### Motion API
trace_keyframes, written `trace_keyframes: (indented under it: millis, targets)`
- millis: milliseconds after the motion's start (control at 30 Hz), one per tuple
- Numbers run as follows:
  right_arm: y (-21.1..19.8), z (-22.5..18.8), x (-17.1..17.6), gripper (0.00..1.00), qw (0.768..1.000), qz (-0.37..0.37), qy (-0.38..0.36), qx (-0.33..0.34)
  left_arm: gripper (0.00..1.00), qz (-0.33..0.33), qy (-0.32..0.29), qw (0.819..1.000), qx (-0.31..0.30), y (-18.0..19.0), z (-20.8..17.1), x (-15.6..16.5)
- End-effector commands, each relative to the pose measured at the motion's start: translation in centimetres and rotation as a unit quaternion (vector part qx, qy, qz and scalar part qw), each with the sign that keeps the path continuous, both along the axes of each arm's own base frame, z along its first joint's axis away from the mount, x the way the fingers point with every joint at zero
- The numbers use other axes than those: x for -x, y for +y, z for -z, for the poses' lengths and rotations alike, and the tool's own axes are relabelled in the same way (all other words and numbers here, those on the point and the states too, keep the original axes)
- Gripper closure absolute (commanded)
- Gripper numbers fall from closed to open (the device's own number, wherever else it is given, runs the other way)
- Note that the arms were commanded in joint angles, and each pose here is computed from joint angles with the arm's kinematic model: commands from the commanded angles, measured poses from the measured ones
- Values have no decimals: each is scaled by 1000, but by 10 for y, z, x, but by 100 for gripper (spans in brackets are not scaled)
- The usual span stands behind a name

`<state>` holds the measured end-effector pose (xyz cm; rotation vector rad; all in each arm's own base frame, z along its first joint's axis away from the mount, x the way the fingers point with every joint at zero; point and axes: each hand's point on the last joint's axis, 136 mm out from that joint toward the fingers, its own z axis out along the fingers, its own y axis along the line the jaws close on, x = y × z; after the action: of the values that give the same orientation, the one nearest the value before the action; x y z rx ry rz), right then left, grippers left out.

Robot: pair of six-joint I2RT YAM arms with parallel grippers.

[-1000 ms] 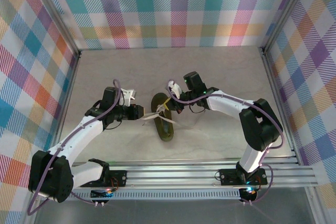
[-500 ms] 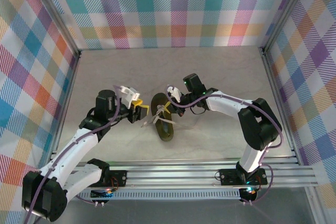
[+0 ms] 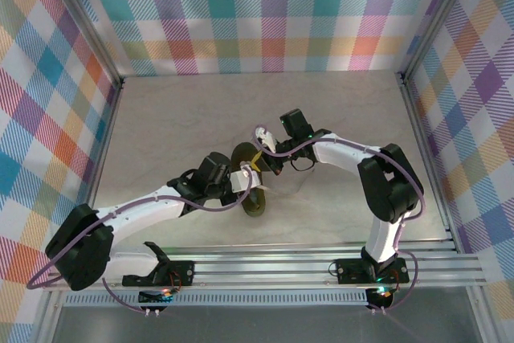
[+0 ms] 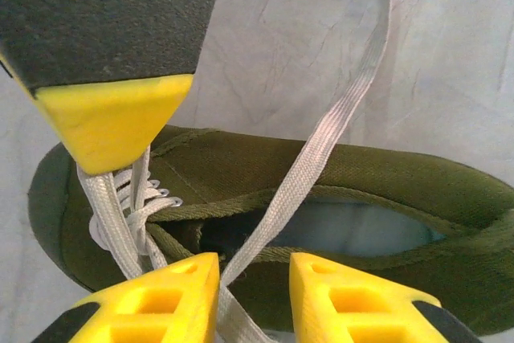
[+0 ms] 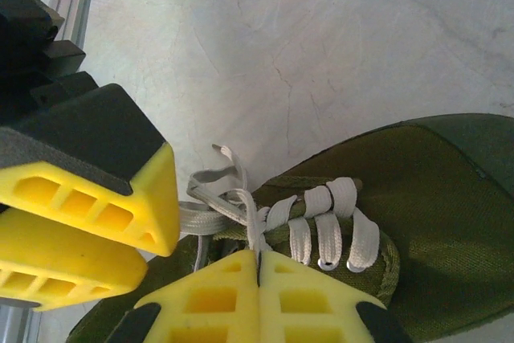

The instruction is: Tie the shoes

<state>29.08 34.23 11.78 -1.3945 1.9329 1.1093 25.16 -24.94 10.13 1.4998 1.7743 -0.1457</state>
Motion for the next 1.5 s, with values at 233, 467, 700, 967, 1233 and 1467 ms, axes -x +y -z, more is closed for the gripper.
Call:
trace_keyframes:
  millis: [233, 467, 700, 967, 1233, 1467]
  targets:
    - [3, -5, 4, 100, 999, -25, 23, -17, 67, 35, -58, 996, -60, -16, 10, -12]
    - [3, -7, 3, 100, 999, -24, 22, -14, 80, 30, -64, 995, -77, -19, 15, -13]
    - [2, -11, 3, 100, 1000, -21, 15, -15, 100, -19, -68, 997, -31, -11, -14, -16]
    - [2, -25, 6, 100, 999, -22, 5, -32, 99, -77, -9, 997, 25, 6, -21, -23]
    - [1, -28, 10, 100, 999, -26, 4, -36, 84, -116, 11, 991, 64, 13, -23, -37]
    - [2, -32, 12, 100, 999, -29, 4, -44, 83, -114, 13, 991, 73, 12, -24, -42]
